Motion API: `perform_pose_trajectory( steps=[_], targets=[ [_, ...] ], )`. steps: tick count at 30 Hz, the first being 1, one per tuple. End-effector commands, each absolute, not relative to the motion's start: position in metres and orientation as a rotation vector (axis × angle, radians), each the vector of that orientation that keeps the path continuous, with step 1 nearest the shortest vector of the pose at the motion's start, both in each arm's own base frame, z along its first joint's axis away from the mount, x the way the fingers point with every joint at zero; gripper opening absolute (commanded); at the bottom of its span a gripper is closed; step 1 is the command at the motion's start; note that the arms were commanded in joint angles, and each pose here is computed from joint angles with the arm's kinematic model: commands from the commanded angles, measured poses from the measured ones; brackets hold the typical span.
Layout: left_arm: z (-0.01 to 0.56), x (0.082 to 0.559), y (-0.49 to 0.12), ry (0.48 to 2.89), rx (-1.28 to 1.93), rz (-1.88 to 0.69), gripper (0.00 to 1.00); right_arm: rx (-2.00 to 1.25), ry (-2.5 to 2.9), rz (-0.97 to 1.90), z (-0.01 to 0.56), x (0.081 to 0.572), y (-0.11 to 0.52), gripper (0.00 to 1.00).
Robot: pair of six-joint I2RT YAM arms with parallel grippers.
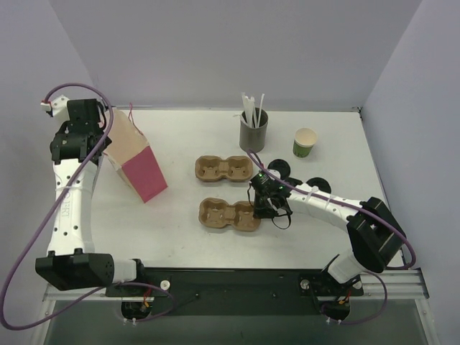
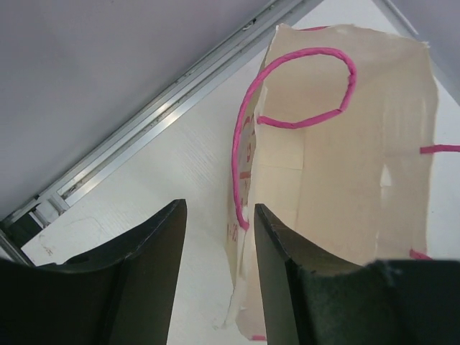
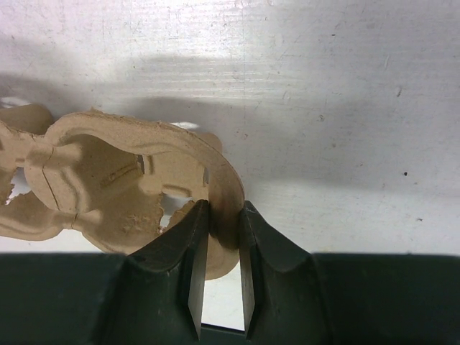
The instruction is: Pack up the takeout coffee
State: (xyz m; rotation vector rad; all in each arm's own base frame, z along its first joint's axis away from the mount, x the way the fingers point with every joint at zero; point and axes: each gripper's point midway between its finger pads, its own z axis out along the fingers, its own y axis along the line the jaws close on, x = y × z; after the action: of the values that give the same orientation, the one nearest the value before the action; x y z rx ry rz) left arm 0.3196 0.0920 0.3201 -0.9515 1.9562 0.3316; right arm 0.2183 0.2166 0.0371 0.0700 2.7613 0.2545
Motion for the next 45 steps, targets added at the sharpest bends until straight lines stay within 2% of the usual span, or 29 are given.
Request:
perform_pose_trajectory(
  steps=[1, 10, 13, 14, 15, 17, 18, 19, 25, 33, 41, 45],
  targets=[
    [0.305, 0.338, 0.099, 2.005, -0.918, 0.340, 0.54, 0.033, 2.739, 0.210, 0.047, 0.225, 0.211, 0.11],
    [0.268, 0.375, 0.096, 2.078, -0.873, 0.248, 0.57, 0.039, 2.723, 0.215, 0.051, 0.229, 0.206, 0.11],
    [0.255, 0.377, 0.102, 2.112, -0.868, 0.307, 0.51, 0.035, 2.720, 0.219, 0.053, 0.230, 0.207, 0.11],
    [0.254, 0.378, 0.104, 2.113, -0.862, 0.317, 0.46, 0.033, 2.720, 0.218, 0.053, 0.230, 0.206, 0.11],
    [0.255, 0.383, 0.106, 2.098, -0.846, 0.323, 0.34, 0.027, 2.719, 0.219, 0.053, 0.230, 0.207, 0.11],
    [0.253, 0.386, 0.110, 2.110, -0.800, 0.358, 0.19, 0.016, 2.718, 0.222, 0.054, 0.231, 0.207, 0.11],
    [0.255, 0.390, 0.111, 2.116, -0.751, 0.370, 0.02, 0.012, 2.716, 0.225, 0.055, 0.231, 0.207, 0.10],
    [0.259, 0.395, 0.106, 2.122, -0.699, 0.336, 0.00, 0.000, 2.714, 0.235, 0.057, 0.231, 0.208, 0.10],
    [0.306, 0.411, 0.070, 2.129, -0.308, 0.229, 0.00, -0.081, 2.703, 0.231, 0.063, 0.230, 0.205, 0.10],
    [0.351, 0.389, -0.006, 1.995, 0.301, 0.233, 0.00, -0.138, 2.646, 0.238, 0.076, 0.226, 0.195, 0.10],
    [0.373, 0.355, -0.076, 1.762, 0.773, 0.082, 0.00, -0.128, 2.531, 0.312, 0.129, 0.220, 0.186, 0.08],
    [0.377, 0.341, -0.092, 1.698, 0.878, 0.062, 0.00, -0.156, 2.477, 0.351, 0.162, 0.209, 0.176, 0.08]
  ],
)
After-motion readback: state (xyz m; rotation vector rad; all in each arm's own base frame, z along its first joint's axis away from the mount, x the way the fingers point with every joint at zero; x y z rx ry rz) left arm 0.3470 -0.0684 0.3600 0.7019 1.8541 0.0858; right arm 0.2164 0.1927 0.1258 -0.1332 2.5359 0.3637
